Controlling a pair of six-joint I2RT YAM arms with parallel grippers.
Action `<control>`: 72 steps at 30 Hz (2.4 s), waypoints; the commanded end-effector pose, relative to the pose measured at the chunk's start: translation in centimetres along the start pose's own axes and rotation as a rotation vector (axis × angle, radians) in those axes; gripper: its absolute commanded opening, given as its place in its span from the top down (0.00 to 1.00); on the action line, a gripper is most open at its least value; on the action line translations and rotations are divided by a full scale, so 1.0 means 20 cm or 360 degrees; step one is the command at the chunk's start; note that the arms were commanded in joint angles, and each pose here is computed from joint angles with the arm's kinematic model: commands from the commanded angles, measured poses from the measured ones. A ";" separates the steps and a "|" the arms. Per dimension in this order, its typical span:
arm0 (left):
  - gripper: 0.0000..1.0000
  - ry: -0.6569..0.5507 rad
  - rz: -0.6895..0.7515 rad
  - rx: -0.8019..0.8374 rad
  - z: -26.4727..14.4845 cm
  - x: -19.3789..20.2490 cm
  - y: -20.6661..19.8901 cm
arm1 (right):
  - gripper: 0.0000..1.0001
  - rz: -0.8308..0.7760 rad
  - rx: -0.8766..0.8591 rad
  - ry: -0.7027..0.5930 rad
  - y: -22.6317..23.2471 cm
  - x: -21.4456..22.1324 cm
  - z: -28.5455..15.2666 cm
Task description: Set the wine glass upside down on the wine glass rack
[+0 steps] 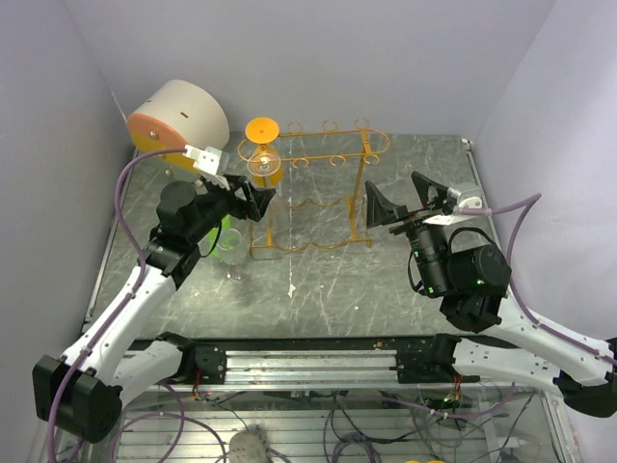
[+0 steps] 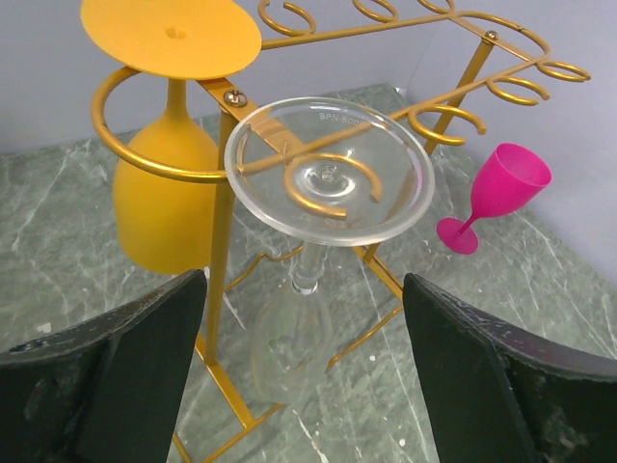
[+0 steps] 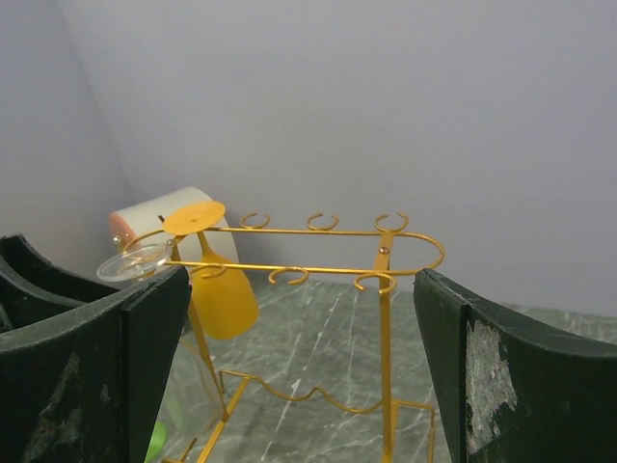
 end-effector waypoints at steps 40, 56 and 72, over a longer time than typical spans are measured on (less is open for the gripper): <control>0.55 0.1539 0.0534 0.0031 -0.46 0.21 0.21 | 0.01 0.0059 -0.0345 0.0664 0.16 0.06 -0.12; 0.55 0.1608 0.0457 -0.0081 -0.34 0.34 0.28 | 0.00 -0.0027 -0.0336 0.0640 0.16 0.08 -0.09; 0.55 0.1604 0.0477 -0.0130 -0.42 0.35 0.28 | 0.00 -0.0036 -0.0343 0.0622 0.16 0.10 -0.09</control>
Point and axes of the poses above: each gripper's point midway between its finger pads, its own z axis out along the fingers, its own y axis along the line the jaws close on, x = y × z, the point moved 3 cm from there along -z, back along the fingers, and after that the axes turned 8 degrees about z, right-handed, at the moved point
